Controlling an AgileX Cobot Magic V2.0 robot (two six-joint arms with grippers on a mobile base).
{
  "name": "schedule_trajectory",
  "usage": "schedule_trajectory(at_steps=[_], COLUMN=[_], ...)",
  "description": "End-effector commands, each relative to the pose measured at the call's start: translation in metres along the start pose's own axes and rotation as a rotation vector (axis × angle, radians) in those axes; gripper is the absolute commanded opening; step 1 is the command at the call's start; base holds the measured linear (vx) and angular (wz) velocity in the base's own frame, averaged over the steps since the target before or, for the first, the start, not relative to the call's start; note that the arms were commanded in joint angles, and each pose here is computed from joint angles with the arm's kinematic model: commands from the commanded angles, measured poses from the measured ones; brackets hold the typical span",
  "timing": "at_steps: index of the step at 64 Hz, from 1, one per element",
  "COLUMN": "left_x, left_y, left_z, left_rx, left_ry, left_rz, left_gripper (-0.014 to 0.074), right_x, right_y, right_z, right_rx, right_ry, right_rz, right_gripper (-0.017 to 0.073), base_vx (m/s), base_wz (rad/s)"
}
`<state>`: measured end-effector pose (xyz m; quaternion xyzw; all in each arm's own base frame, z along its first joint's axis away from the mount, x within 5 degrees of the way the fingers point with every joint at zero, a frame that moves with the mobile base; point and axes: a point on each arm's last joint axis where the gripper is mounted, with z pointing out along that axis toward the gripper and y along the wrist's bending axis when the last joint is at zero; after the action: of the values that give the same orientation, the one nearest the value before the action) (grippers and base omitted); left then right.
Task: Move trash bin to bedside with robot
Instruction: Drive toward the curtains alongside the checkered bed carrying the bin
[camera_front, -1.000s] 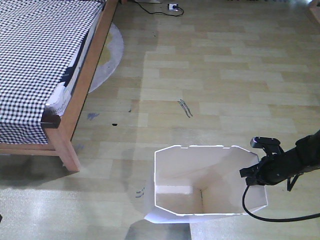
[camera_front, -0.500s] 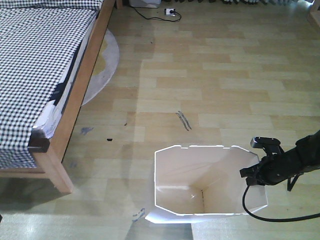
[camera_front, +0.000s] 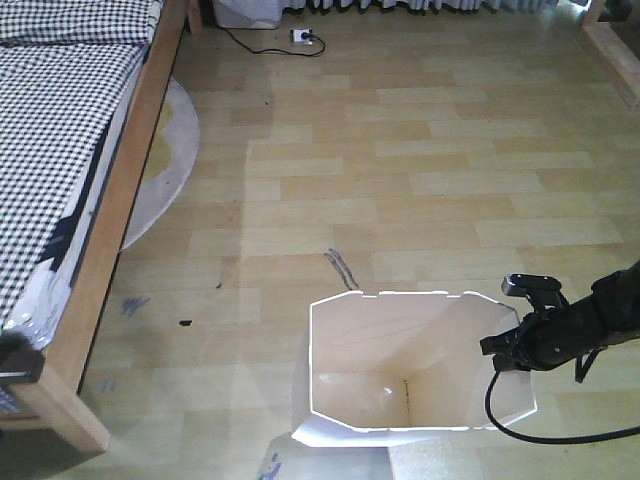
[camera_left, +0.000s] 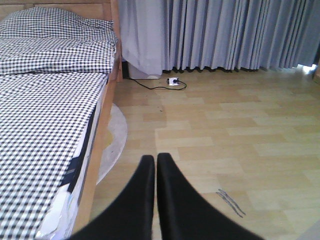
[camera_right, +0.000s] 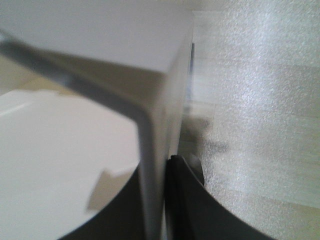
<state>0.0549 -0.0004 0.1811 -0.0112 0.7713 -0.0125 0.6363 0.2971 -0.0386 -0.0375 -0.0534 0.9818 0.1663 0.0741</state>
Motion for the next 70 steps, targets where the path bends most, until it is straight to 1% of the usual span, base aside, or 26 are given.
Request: schedule_trajectory(at_steps=[1,25,70], left_x=[-0.0008,-0.0008,-0.0008], left_y=[-0.0001,-0.0001,-0.0001], left_z=[0.0005,0.0005,0.0005], left_rx=[0.004,0.004,0.004], left_ry=[-0.065,-0.065,-0.065], left_rz=[-0.007,-0.007,-0.007], left_gripper=[-0.0006,-0.0006,-0.0006], right_x=[-0.0187,-0.0187,-0.0187], right_y=[0.0183,0.0183,0.0183], right_z=[-0.0232,-0.0232,-0.0232], right_rx=[-0.155,-0.155,-0.155], right_ry=[-0.093,-0.093,-0.093], right_rz=[-0.003,-0.003,-0.003], right_gripper=[-0.0005,-0.0005,-0.0005], base_vx=[0.26,0.27,0.26], base_wz=[-0.14,-0.07,0.09])
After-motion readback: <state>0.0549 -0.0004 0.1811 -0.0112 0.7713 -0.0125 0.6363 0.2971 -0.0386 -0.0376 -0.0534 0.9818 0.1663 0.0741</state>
